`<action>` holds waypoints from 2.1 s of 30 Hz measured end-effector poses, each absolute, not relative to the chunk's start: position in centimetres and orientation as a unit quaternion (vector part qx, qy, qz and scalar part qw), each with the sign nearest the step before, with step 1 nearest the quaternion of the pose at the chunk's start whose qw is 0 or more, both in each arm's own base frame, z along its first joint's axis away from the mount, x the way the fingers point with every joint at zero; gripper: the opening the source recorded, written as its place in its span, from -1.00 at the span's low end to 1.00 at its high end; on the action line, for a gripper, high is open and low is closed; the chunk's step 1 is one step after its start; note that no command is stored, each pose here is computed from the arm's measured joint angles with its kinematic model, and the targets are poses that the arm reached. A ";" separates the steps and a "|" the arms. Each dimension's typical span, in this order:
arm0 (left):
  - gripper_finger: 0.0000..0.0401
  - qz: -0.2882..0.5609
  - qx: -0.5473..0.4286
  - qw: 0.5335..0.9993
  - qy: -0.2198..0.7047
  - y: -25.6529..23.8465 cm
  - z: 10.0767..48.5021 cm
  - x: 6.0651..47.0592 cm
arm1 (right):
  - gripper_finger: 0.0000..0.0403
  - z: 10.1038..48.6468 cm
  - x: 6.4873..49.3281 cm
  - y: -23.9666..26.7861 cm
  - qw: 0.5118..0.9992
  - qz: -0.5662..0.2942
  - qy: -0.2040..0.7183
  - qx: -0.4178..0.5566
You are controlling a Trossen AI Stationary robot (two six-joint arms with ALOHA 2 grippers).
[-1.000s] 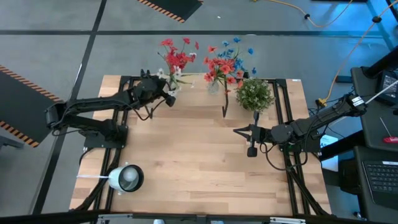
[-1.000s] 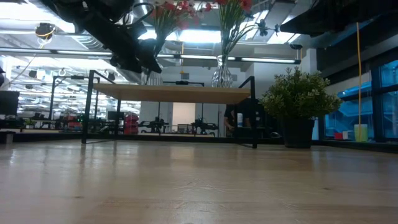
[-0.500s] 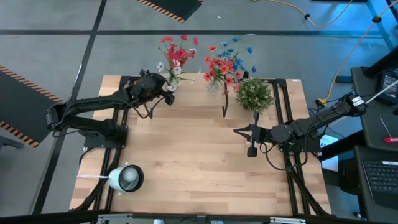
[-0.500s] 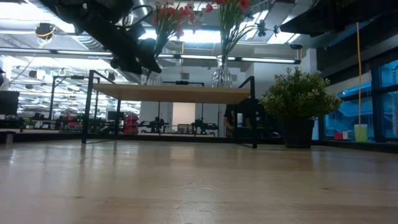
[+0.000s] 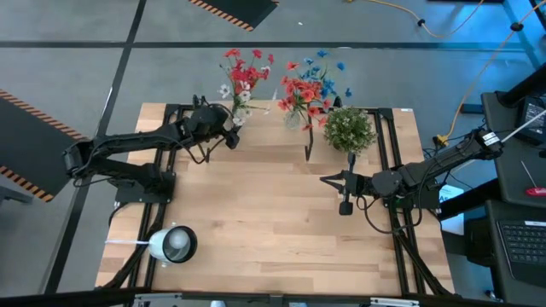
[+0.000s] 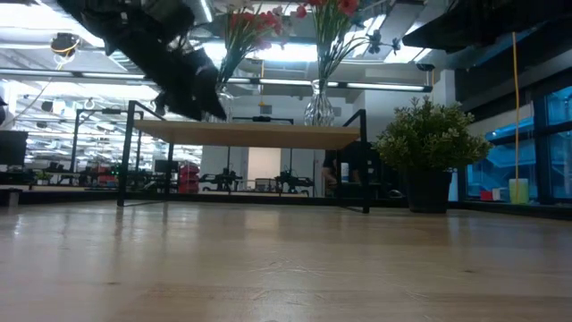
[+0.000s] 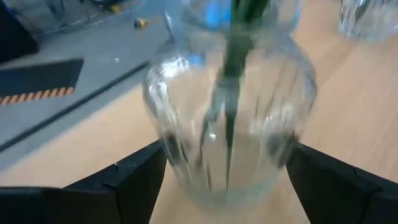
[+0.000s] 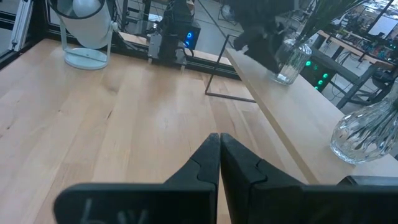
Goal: Pick and place flowers into a vace then onto a shelf
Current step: Put the left transparent vase on the shelf, then return to Home Position
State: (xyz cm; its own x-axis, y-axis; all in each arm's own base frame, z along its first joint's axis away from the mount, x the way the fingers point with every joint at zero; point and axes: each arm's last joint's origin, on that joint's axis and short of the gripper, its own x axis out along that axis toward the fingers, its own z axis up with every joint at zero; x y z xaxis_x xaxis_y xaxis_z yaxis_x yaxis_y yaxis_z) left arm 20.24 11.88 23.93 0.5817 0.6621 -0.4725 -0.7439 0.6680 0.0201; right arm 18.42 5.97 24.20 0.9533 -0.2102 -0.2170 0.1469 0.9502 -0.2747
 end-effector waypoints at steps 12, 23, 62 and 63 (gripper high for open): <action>0.58 0.399 -0.085 0.889 0.208 11.9 24.5 20.3 | -0.92 24.2 18.4 6.0 0.980 -0.091 0.124 -0.129; 0.58 0.378 -0.078 0.904 0.183 10.9 26.2 19.1 | -0.92 24.2 18.4 6.0 0.979 -0.091 0.125 -0.130; -0.98 0.211 0.007 0.973 0.095 2.4 27.5 9.1 | -0.98 23.9 18.7 5.2 0.987 -0.067 0.134 -0.058; -0.99 0.208 0.008 0.974 0.088 2.3 27.0 8.8 | -0.99 23.9 18.8 4.9 0.987 -0.066 0.134 -0.058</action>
